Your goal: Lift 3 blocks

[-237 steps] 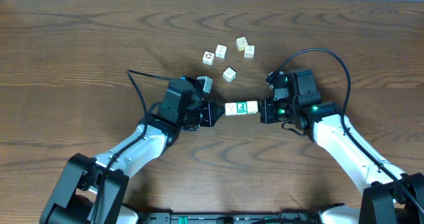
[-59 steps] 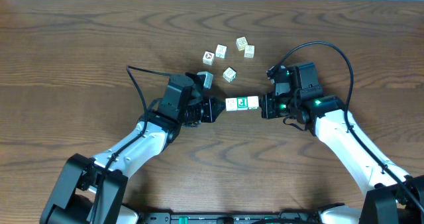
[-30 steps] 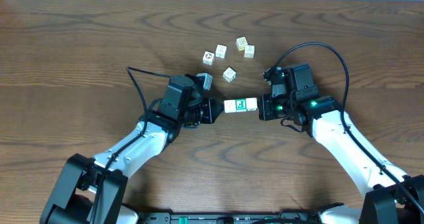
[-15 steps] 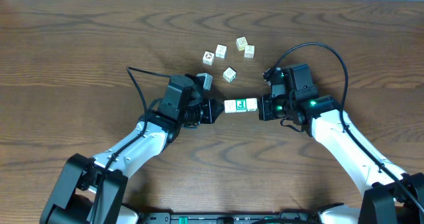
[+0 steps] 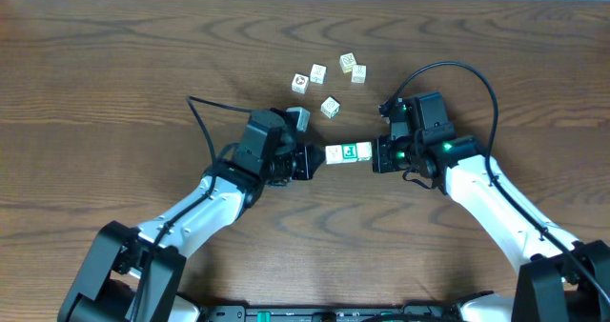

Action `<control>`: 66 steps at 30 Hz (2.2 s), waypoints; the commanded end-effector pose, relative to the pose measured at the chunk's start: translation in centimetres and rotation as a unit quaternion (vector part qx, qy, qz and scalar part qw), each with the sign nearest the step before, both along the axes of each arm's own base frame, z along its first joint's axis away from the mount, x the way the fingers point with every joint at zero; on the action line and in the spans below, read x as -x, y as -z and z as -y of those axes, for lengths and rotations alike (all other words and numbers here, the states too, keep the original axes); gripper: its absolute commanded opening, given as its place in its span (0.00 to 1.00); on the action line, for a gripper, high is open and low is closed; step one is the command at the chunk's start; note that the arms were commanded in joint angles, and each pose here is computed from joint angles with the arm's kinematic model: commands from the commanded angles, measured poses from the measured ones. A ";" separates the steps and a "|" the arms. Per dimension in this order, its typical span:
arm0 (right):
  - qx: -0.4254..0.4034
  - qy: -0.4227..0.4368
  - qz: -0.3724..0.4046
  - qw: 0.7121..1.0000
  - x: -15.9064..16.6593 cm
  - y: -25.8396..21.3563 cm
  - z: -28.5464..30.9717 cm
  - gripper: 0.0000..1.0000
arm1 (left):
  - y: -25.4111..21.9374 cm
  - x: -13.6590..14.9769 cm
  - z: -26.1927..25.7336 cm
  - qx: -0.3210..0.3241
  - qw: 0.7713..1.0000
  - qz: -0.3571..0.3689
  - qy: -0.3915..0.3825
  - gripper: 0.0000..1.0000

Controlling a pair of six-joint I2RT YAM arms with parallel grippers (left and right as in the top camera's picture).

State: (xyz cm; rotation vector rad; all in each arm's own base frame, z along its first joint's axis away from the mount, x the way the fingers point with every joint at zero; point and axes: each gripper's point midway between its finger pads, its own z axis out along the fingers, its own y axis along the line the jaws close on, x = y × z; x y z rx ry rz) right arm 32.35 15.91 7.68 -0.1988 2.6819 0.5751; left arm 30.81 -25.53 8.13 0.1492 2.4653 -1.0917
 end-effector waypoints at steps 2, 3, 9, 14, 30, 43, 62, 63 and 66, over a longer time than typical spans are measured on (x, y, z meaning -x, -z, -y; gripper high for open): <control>-0.093 -0.078 -0.019 0.992 2.0 -2.1 -5.2 0.01 | -3.0 0.5 3.1 0.039 0.997 0.028 0.054 0.07; -0.093 -0.078 -0.019 0.992 2.0 -2.1 -5.2 0.01 | -3.0 0.5 3.1 0.039 0.997 0.028 0.054 0.08; -0.093 -0.077 -0.019 0.992 2.0 -2.1 -5.1 0.01 | -2.6 0.5 3.0 0.037 0.998 0.024 0.053 0.07; -0.093 -0.077 -0.019 0.992 2.0 -2.1 -5.1 0.01 | -1.8 0.5 3.0 0.032 0.998 0.014 0.053 0.07; -0.092 -0.078 -0.021 0.992 2.1 -2.0 -5.1 0.01 | -1.1 0.4 2.9 0.025 0.999 0.008 0.048 0.07; -0.085 -0.076 -0.043 0.993 2.3 -0.4 -5.1 0.01 | 0.7 0.7 2.6 0.012 0.999 -0.014 0.045 0.07; -0.080 -0.075 -0.057 0.992 2.1 1.0 -5.2 0.01 | 2.2 0.9 2.4 0.002 0.999 -0.030 0.043 0.07; -0.080 -0.075 -0.057 0.992 2.1 1.0 -5.2 0.01 | 2.5 1.0 2.4 0.000 0.999 -0.033 0.043 0.07; -0.077 -0.075 -0.056 0.993 2.1 1.1 -5.1 0.01 | 3.1 1.1 2.4 -0.004 0.998 -0.041 0.043 0.07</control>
